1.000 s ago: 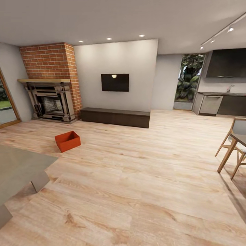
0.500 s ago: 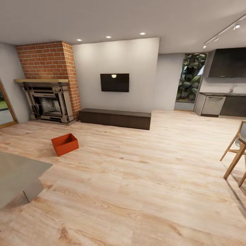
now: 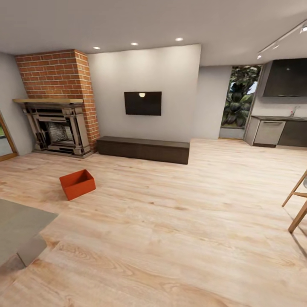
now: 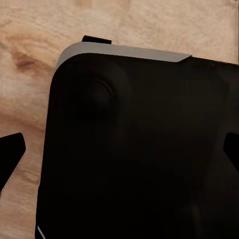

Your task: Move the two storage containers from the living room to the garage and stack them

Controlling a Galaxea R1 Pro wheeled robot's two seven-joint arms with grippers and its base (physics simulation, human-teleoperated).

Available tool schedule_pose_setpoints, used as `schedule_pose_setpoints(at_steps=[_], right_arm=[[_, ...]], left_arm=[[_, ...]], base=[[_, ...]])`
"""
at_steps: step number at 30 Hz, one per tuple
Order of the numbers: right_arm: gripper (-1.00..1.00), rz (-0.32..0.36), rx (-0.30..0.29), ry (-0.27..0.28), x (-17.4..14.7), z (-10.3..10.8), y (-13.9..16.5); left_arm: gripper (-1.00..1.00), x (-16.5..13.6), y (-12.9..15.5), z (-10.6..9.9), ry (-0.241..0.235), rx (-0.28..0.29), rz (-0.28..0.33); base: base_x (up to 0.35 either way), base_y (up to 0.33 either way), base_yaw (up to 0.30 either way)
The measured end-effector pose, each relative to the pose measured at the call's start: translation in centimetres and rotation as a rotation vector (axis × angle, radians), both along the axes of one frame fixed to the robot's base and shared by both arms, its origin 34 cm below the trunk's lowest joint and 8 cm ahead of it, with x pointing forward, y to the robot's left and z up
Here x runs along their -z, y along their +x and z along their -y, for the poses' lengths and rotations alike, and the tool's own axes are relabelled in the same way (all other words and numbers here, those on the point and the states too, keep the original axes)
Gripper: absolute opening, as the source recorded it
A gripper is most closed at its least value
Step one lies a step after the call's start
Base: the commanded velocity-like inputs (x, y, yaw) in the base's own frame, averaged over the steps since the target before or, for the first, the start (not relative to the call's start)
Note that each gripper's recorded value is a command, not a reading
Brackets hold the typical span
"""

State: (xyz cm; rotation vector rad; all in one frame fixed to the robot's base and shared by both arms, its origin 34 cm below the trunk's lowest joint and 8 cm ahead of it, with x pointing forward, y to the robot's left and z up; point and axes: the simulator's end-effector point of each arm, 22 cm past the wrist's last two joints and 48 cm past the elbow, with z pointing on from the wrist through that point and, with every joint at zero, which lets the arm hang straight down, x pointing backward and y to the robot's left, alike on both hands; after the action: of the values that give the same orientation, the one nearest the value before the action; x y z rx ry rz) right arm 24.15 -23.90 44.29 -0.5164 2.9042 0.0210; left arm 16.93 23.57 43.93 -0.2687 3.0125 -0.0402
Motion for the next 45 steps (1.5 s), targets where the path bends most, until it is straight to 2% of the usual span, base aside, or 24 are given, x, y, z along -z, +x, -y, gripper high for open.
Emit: schedule_pose_setpoints(at_steps=[10, 16, 32, 45], right_arm=[[1.00, 0.002, 0.001, -0.002, 0.0, 0.0, 0.0], [1.00, 0.020, 0.012, -0.043, -0.1, 0.9, 0.4], [1.00, 0.019, 0.012, -0.050, -0.1, 1.0, 0.4], [1.00, 0.020, 0.011, -0.050, -0.1, 1.1, 0.4]], left_arm=[[1.00, 0.0, 0.0, 0.0, 0.000, 0.000, 0.000], [1.00, 0.0, 0.0, 0.0, 0.000, 0.000, 0.000], [1.00, 0.0, 0.0, 0.0, 0.000, -0.001, 0.000], [1.00, 0.0, 0.0, 0.0, 0.000, -0.001, 0.000]], base=[[0.322, 0.000, 0.000], [0.322, 0.000, 0.000], [0.322, 0.000, 0.005], [0.322, 0.000, 0.233]])
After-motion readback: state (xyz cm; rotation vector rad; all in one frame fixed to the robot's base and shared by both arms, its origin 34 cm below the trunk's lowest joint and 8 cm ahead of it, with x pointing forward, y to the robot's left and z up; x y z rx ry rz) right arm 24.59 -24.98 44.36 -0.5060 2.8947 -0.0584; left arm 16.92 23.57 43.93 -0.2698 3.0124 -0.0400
